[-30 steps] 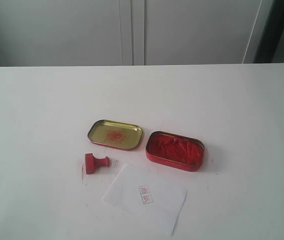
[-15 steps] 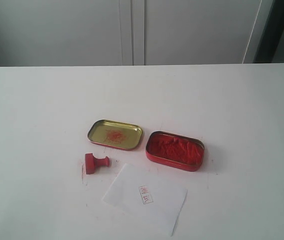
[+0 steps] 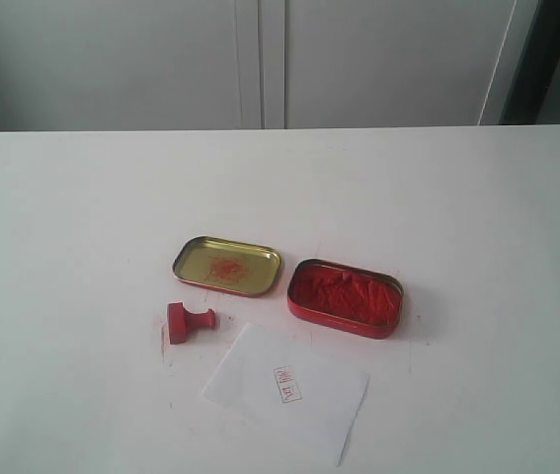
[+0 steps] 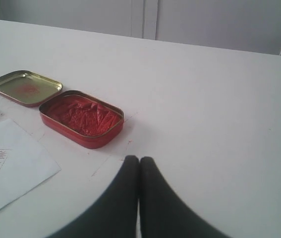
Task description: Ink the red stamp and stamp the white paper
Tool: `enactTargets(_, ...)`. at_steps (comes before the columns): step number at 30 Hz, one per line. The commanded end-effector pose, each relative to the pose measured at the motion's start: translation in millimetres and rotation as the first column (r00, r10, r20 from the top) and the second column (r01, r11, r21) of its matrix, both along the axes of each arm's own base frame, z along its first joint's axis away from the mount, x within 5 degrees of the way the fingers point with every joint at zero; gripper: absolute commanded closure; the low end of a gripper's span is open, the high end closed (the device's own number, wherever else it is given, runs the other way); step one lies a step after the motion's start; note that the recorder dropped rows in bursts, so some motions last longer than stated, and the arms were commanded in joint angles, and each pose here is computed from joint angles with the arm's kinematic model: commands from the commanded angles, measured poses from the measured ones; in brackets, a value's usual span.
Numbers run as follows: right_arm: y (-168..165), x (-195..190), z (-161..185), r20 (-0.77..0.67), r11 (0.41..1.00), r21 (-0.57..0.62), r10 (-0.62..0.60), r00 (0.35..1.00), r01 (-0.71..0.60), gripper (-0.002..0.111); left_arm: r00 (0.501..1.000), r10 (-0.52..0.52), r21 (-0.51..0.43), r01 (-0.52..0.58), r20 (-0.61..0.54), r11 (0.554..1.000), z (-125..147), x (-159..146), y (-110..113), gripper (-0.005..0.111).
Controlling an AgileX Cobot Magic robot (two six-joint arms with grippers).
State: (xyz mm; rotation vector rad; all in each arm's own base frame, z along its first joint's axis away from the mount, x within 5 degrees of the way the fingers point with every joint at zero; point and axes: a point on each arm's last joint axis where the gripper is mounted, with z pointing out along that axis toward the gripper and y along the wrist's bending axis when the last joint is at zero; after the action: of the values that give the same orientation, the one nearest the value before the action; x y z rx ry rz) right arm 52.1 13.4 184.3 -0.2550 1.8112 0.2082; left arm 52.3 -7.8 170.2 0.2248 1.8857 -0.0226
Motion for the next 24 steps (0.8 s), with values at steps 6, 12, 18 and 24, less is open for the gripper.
enactTargets(6,-3.7,0.9,-1.0,0.008,0.997,0.008,-0.072,0.997,0.072,0.108,1.0,0.002,0.0,-0.002,0.003,1.0,-0.6,0.0,0.1,0.107)
enactTargets(12,-8.8,1.5,-1.0,0.008,0.986,0.008,-0.167,0.986,0.167,0.108,1.0,0.002,0.0,-0.002,0.003,1.0,-0.6,0.0,0.1,0.107)
enactTargets(18,-9.3,1.6,-1.0,0.008,0.984,0.008,-0.177,0.984,0.177,0.108,1.0,0.002,0.0,-0.002,0.003,1.0,-0.6,0.0,0.1,0.107)
enactTargets(24,-9.3,1.6,-1.0,0.008,0.984,0.008,-0.177,0.984,0.177,0.108,1.0,0.002,0.0,-0.002,0.003,1.0,-0.6,0.0,0.1,0.107)
